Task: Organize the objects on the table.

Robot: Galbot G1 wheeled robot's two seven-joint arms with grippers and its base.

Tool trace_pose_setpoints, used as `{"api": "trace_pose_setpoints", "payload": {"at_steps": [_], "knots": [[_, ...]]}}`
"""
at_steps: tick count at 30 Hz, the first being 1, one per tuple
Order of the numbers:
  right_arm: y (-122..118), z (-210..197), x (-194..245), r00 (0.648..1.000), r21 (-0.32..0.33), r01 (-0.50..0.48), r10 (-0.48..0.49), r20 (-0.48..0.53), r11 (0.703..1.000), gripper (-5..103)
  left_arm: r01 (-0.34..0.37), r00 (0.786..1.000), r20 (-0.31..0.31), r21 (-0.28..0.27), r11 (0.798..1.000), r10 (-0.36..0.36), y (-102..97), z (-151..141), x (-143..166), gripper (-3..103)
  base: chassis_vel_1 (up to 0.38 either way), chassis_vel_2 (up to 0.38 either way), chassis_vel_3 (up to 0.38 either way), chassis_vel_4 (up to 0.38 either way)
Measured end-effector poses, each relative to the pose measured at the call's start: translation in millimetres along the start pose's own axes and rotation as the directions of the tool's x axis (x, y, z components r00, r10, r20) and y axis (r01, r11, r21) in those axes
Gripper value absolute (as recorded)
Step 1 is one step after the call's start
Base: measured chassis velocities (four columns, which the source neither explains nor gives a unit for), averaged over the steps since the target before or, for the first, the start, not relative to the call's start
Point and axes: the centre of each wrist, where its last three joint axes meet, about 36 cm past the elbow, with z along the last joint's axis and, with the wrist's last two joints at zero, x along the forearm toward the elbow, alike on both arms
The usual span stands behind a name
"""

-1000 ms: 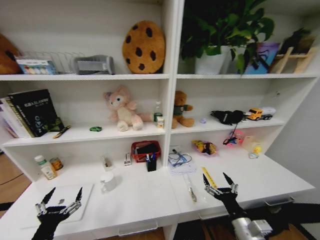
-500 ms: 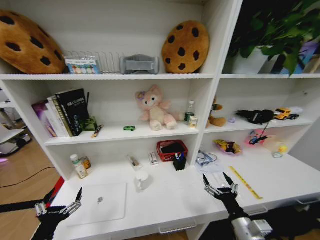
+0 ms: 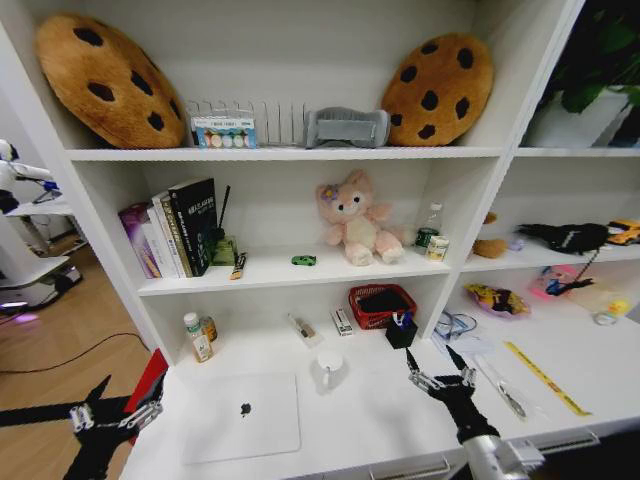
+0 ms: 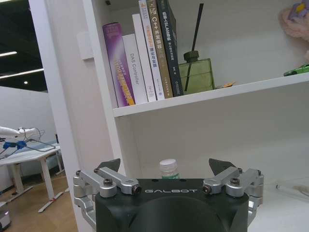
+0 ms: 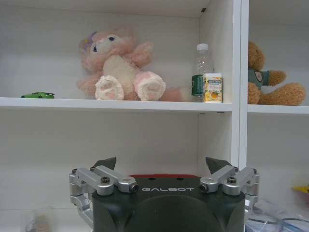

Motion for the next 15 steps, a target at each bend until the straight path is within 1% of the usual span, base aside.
{"api": "trace_pose_setpoints", "payload": {"at_steps": [15], "knots": [[0.0,0.0,0.0,1.0,0.0,0.0,0.0,0.0,1.0,100,0.0,1.0,0.0,0.0,1.0,0.0,0.0,0.0,0.0,100,0.0,0.0,0.0,0.0]]}}
